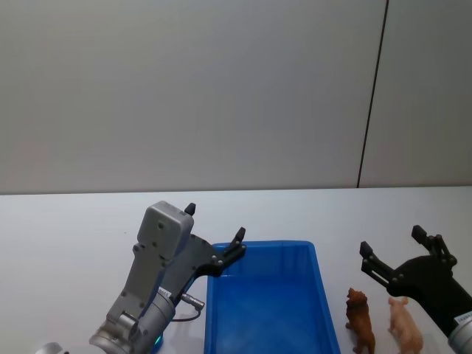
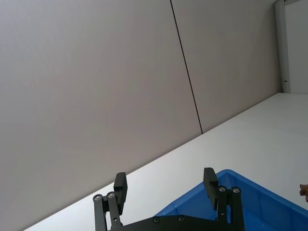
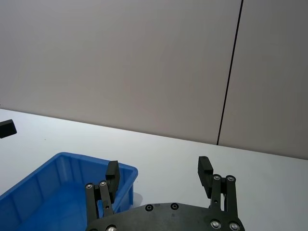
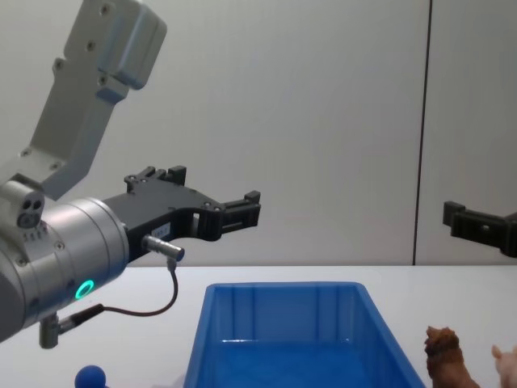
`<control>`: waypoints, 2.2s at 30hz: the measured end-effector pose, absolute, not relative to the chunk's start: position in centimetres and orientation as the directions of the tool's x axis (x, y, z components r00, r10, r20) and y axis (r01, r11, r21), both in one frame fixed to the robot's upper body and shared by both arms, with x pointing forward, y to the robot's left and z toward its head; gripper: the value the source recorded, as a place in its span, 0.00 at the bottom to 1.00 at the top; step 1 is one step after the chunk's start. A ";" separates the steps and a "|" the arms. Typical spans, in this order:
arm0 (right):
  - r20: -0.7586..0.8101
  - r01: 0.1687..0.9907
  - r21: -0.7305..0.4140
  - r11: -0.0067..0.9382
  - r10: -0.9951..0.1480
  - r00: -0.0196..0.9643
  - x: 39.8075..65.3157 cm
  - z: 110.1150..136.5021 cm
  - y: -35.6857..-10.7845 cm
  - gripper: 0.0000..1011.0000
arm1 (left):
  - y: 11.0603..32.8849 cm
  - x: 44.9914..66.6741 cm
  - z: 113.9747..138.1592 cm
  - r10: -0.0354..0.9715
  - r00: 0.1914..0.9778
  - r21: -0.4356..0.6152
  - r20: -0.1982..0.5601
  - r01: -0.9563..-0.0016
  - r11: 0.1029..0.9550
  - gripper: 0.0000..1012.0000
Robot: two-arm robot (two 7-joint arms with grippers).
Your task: Pick up the two dolls from the table and place them into the box.
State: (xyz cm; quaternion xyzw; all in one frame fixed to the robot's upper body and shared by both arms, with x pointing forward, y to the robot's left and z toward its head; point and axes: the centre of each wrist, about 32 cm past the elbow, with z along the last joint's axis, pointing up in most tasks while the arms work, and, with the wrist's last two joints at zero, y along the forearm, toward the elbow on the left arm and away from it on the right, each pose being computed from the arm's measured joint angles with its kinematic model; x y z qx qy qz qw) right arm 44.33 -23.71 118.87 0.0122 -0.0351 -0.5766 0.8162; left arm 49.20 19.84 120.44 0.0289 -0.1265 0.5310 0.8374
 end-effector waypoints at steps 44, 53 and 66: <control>0.039 0.944 0.047 0.326 -0.945 0.325 44.3 118.8 -24.1 0.99 | 19.8 49.2 120.4 0.882 0.404 -0.086 0.243 -0.897 0.434 0.99; 0.025 0.956 -0.020 0.293 -0.956 0.293 44.0 118.2 -25.3 0.99 | 19.8 49.2 120.4 0.882 0.404 -0.086 0.242 -0.897 0.434 0.99; 0.013 0.959 -0.151 0.242 -0.969 0.246 43.2 116.7 -26.1 0.99 | 19.8 49.2 120.4 0.882 0.404 -0.086 0.243 -0.897 0.434 0.99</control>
